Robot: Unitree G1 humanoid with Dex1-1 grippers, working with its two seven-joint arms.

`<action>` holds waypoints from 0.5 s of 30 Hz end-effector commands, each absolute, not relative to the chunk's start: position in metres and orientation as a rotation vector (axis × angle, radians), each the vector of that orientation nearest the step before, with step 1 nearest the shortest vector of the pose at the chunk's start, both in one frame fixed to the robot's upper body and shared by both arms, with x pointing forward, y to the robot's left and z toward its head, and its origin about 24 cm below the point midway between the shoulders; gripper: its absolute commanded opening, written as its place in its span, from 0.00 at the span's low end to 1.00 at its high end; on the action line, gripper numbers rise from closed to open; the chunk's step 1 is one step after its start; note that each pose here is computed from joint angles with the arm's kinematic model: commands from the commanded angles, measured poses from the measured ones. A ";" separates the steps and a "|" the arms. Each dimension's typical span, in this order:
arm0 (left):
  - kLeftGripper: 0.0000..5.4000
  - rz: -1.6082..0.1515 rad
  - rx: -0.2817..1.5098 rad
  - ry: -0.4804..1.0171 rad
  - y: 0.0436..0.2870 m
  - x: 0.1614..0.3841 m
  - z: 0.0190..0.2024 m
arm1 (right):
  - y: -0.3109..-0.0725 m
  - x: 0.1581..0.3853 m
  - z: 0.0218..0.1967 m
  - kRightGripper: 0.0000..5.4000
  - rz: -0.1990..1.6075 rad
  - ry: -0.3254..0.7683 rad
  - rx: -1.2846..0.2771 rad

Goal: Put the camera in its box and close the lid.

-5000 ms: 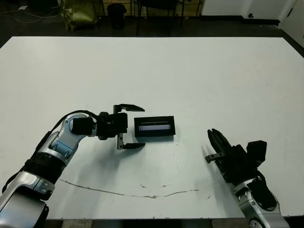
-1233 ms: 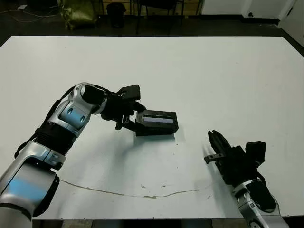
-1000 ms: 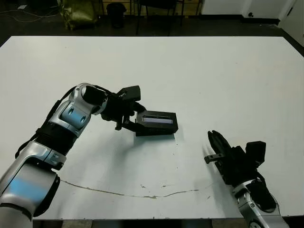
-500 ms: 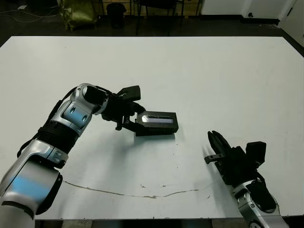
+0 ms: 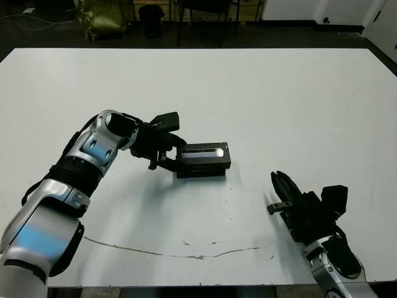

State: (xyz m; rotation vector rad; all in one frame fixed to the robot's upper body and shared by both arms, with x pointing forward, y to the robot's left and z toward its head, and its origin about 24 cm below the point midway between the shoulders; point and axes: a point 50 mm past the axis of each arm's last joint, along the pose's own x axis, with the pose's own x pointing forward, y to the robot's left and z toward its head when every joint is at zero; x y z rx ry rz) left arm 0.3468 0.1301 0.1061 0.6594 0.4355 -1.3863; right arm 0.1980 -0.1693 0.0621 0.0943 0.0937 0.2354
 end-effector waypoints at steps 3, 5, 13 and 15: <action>0.44 -1.346 0.693 0.532 0.143 0.345 0.094 | -0.170 0.195 0.057 0.00 0.224 0.129 0.123; 0.44 -1.348 0.697 0.528 0.143 0.346 0.095 | -0.171 0.196 0.056 0.00 0.234 0.119 0.123; 0.44 -1.319 0.656 0.474 0.142 0.350 0.112 | -0.172 0.196 0.056 0.00 0.220 0.137 0.081; 0.44 -1.314 0.652 0.478 0.141 0.351 0.118 | -0.172 0.196 0.055 0.00 0.230 0.132 0.077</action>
